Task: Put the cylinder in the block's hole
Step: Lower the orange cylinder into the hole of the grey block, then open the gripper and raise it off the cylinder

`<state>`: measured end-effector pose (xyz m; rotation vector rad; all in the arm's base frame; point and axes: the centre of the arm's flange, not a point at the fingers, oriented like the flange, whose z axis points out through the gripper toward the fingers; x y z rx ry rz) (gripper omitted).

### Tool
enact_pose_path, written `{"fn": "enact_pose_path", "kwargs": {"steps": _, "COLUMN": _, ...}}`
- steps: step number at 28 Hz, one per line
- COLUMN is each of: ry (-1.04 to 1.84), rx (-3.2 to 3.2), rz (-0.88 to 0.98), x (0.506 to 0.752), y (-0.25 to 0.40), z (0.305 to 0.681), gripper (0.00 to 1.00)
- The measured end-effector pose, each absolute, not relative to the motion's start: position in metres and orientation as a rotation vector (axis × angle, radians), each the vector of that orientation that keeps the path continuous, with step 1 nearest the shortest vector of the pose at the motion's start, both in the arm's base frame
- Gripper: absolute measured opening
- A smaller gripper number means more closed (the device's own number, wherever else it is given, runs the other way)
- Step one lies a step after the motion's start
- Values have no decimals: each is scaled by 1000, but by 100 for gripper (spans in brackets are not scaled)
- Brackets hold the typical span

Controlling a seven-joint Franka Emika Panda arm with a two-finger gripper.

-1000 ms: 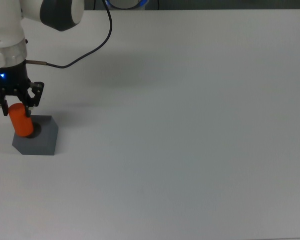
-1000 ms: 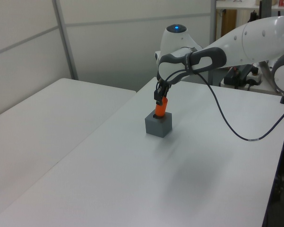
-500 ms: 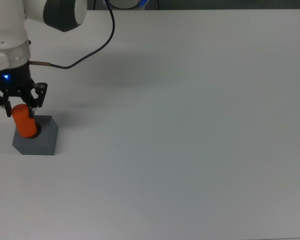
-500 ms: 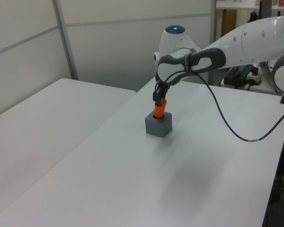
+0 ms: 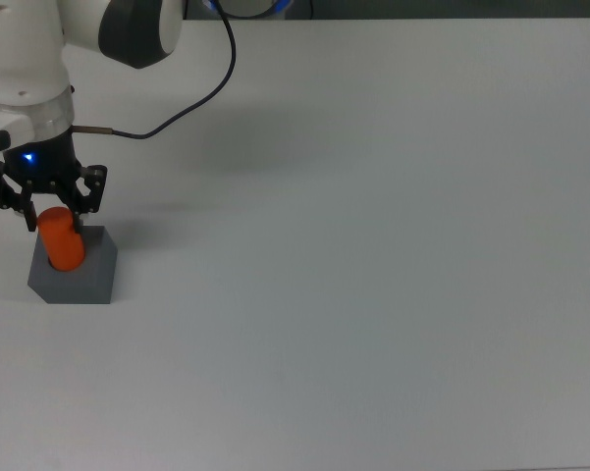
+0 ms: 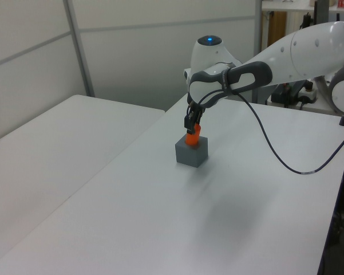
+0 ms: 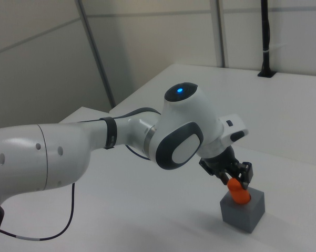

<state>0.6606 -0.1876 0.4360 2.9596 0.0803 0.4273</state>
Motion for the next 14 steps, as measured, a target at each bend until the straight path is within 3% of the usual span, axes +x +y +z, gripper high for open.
{"fn": "enact_pose_path", "kwargs": {"steps": 11, "ry": 77, "rx": 2987, "rz": 358, "x": 657, "y": -187, "z": 450, "gripper": 100}}
{"fn": "enact_pose_path", "kwargs": {"steps": 14, "ry": 75, "rx": 3009, "rz": 296, "x": 653, "y": -185, "z": 464, "gripper": 100}}
